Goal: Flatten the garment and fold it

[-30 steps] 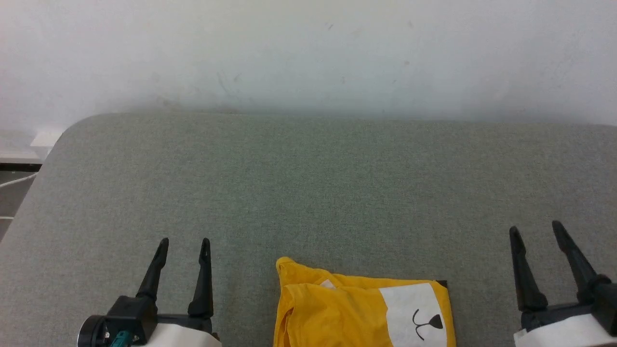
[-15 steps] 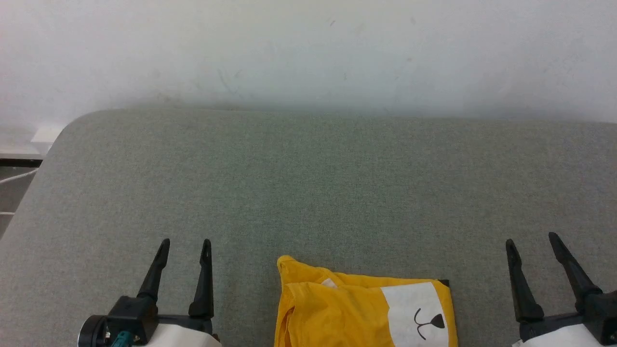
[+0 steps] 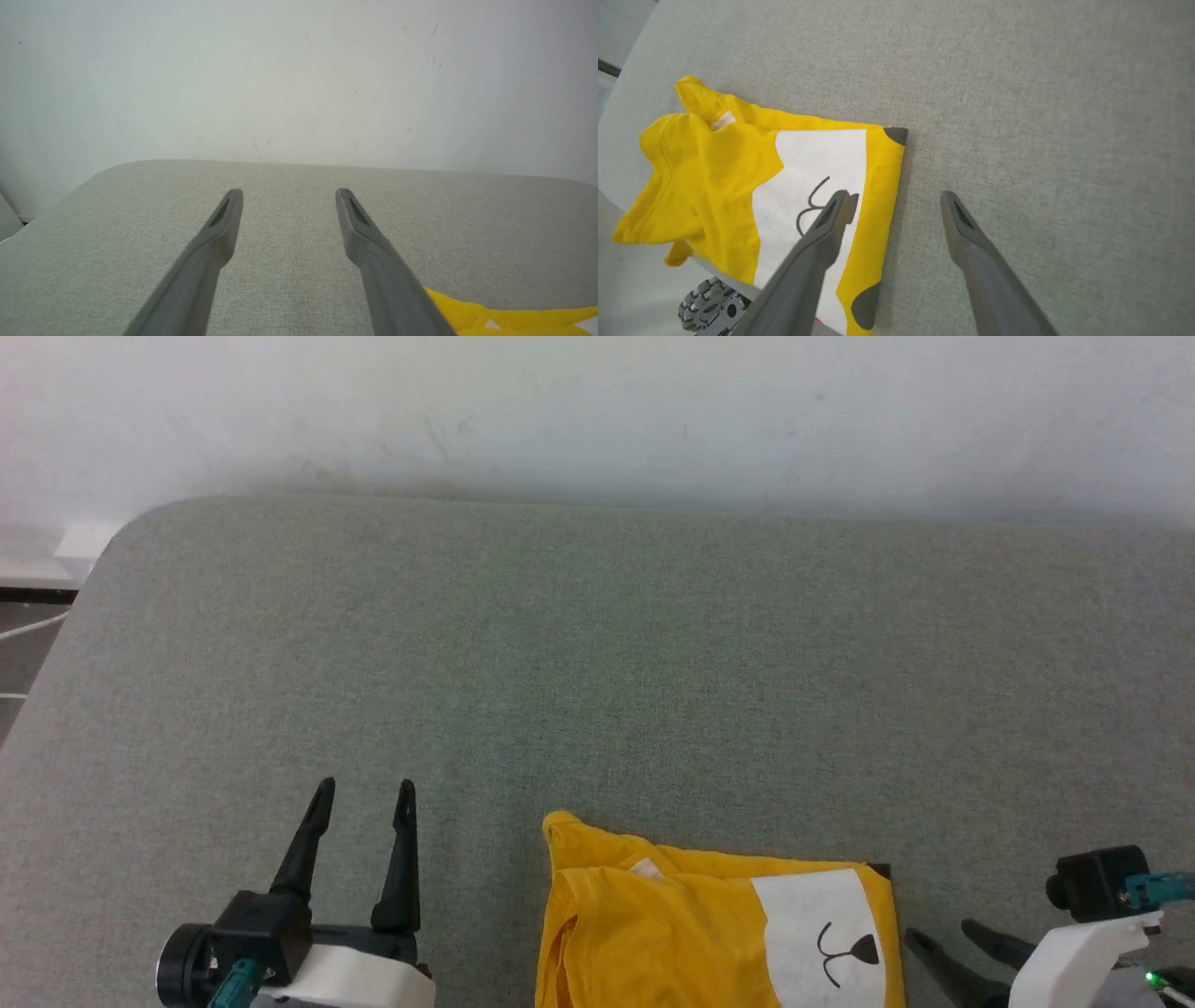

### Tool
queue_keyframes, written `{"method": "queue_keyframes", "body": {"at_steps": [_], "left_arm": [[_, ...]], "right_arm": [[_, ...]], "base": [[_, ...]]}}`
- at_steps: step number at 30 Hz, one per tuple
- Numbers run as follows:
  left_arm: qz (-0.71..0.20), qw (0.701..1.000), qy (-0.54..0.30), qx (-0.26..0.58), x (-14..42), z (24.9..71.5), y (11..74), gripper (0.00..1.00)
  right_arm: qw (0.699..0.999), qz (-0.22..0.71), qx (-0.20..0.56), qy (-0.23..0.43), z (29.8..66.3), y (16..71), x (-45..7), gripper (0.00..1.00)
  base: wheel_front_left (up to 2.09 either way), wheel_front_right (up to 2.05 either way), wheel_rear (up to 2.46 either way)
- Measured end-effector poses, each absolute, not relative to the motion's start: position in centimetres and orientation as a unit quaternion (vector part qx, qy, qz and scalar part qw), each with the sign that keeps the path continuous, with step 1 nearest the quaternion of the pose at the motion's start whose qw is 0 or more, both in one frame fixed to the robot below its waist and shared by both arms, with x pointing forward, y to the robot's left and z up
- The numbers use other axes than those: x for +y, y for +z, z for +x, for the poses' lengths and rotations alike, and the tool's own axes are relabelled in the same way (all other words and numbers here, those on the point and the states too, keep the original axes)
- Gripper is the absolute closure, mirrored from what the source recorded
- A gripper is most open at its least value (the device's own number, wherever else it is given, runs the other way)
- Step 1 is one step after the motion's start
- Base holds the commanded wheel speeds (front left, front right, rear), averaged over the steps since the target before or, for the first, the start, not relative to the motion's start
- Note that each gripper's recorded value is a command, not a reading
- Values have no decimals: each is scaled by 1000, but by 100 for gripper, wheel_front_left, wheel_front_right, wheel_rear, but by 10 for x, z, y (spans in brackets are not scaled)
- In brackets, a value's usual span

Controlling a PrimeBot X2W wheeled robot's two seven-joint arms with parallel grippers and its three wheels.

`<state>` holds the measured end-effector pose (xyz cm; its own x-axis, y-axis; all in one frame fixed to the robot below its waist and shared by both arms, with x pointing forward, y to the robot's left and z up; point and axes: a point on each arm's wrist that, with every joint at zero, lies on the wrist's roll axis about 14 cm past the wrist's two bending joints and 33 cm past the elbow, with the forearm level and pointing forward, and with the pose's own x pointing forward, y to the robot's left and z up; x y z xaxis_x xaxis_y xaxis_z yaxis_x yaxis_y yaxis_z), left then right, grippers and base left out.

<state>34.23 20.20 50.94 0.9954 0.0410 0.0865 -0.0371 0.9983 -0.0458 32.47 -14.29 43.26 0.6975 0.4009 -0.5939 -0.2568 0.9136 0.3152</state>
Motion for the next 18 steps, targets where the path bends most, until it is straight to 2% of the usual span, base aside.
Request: {"method": "queue_keyframes", "body": {"at_steps": [3, 7, 14, 15, 18], "left_arm": [[-22, 999, 18, -41, 201, 347, 508, 0], [-20, 999, 19, -36, 203, 349, 505, 0], [-17, 999, 30, -31, 210, 349, 502, 0], [-17, 999, 31, -31, 211, 349, 502, 0], [-15, 999, 30, -30, 210, 348, 502, 0]], "right_arm": [[883, 127, 411, 187, 316, 413, -137, 0], [851, 147, 460, 206, 312, 396, -119, 0], [822, 144, 498, 235, 313, 376, -93, 0], [822, 140, 497, 240, 314, 375, -90, 100], [828, 119, 488, 250, 319, 373, -86, 100]], "base": [[0, 0, 0], [0, 0, 0], [0, 0, 0], [0, 0, 0], [0, 0, 0]]}}
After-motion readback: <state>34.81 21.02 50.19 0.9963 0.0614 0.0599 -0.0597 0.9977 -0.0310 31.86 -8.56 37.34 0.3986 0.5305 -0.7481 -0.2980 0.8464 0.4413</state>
